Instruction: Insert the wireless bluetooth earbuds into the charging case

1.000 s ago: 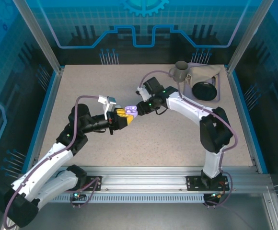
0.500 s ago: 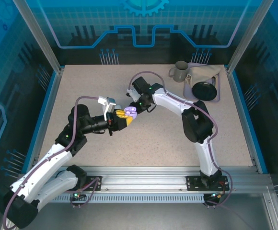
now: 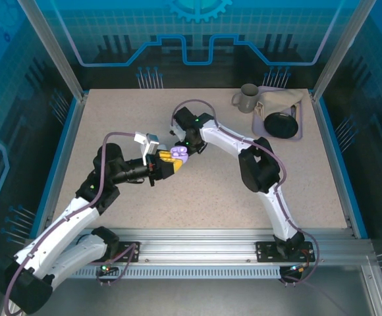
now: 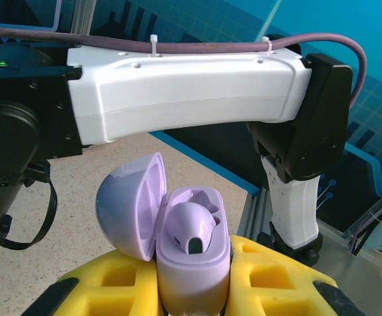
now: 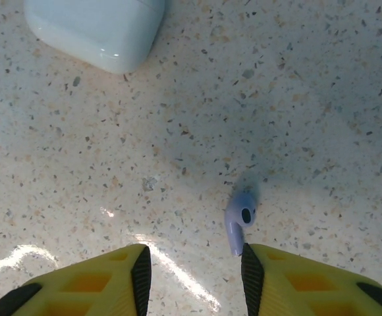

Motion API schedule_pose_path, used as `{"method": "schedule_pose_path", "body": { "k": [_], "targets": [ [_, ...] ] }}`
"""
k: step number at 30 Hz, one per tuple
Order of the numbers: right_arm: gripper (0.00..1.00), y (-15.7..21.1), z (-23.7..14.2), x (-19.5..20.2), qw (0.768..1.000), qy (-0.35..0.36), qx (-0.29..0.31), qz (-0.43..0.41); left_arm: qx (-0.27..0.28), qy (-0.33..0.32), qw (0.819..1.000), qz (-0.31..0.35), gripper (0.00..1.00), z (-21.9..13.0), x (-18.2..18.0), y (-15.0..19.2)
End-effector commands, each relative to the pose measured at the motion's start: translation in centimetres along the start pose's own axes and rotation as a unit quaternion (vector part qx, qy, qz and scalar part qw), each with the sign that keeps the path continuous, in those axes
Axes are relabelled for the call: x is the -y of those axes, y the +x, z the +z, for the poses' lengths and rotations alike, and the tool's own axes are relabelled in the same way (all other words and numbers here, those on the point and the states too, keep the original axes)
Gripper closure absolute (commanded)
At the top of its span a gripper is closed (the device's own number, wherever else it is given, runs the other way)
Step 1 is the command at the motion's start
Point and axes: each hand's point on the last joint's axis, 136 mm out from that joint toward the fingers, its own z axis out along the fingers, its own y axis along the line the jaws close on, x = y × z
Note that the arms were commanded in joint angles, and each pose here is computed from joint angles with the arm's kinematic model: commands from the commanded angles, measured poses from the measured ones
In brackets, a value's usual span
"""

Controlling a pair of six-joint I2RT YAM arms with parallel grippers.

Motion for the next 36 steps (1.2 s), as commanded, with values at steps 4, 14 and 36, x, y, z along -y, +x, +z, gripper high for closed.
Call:
{"method": "schedule_pose_path", "body": {
  "k": [4,14,36],
  "targets": [
    [0.58,1.0,1.8,0.2,0.999,0.021,-0.039,-0.005,0.002,-0.002,1.0,0.011,0.86,-0.1,-0.1,-0.1],
    [0.58,1.1,3.5,0.5,0.998,0.029,-0.055,-0.003,0.002,-0.001,1.0,0.012,0.86,-0.1,0.0,-0.2],
    [0.72,1.5,4.9,1.4,0.996,0.049,-0.072,0.003,-0.001,-0.002,1.0,0.014,0.86,-0.1,-0.1,0.0]
  ]
}}
